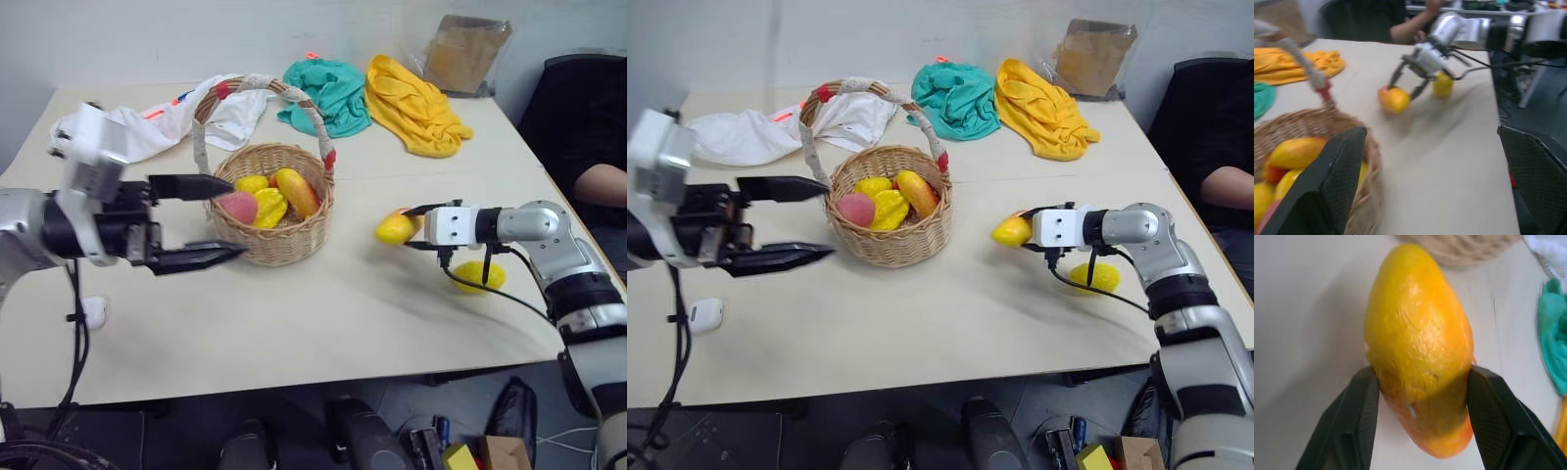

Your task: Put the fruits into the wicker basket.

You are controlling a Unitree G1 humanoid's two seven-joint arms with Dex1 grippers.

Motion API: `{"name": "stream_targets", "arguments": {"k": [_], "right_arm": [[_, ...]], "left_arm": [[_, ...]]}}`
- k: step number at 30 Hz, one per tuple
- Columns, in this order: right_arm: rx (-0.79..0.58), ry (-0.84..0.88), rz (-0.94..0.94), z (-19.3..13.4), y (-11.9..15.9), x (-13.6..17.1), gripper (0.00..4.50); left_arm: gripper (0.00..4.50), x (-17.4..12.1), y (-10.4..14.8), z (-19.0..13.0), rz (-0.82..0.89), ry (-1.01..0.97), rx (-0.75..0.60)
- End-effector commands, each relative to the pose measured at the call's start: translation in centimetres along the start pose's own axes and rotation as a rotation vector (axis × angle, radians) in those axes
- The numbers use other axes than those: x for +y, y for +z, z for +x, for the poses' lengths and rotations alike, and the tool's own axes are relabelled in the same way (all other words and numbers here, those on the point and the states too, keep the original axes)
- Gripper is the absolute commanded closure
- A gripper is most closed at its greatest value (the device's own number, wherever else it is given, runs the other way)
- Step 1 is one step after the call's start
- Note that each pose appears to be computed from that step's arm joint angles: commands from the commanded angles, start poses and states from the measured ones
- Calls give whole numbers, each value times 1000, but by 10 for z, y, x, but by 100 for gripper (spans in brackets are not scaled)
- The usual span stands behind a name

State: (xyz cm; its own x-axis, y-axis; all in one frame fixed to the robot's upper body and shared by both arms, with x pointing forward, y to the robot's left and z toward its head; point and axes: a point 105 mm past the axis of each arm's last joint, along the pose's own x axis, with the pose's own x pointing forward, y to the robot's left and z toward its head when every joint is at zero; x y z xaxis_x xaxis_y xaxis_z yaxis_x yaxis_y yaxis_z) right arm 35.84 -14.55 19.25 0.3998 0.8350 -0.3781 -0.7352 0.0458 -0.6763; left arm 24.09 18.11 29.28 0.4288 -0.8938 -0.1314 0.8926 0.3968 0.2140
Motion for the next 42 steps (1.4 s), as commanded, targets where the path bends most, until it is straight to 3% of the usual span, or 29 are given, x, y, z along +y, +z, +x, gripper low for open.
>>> {"name": "stream_targets", "arguments": {"k": [1, 3, 8, 13, 16, 20, 23, 26, 31, 35, 39, 42], "right_arm": [[-307, 85, 98, 7, 90, 1, 233], [-408, 117, 151, 17, 121, 4, 233], [-496, 101, 172, 45, 159, -6, 233], [-385, -30, 53, 89, 155, -31, 233], [-309, -63, 34, 102, 140, -39, 143], [-305, -64, 80, 97, 139, -42, 10], [-382, 8, 188, 73, 149, -37, 2], [-416, 82, 280, 28, 149, -28, 2], [-191, 136, 371, -49, 104, -5, 2], [241, 119, 309, -106, 21, 18, 2], [518, 106, 248, -137, -34, 29, 2], [594, 79, 254, -145, -59, 35, 2]], "left_arm": [[0, 3, 13, -23, 34, 98, -20], [0, 3, 15, -34, 33, 137, -11], [0, -1, 20, -50, 34, 177, 4], [0, -2, 23, -47, 48, 174, 5], [0, -6, 27, -41, 59, 143, -6], [0, -8, 28, -35, 54, 112, -22], [0, -7, 26, -29, 48, 91, -30], [0, -6, 24, -21, 43, 58, -47], [0, -4, 23, -8, 42, -7, -70], [0, -5, 23, 11, 44, -95, -105], [0, -8, 21, 29, 64, -165, -108], [0, -15, 20, 38, 78, -227, -105]]}}
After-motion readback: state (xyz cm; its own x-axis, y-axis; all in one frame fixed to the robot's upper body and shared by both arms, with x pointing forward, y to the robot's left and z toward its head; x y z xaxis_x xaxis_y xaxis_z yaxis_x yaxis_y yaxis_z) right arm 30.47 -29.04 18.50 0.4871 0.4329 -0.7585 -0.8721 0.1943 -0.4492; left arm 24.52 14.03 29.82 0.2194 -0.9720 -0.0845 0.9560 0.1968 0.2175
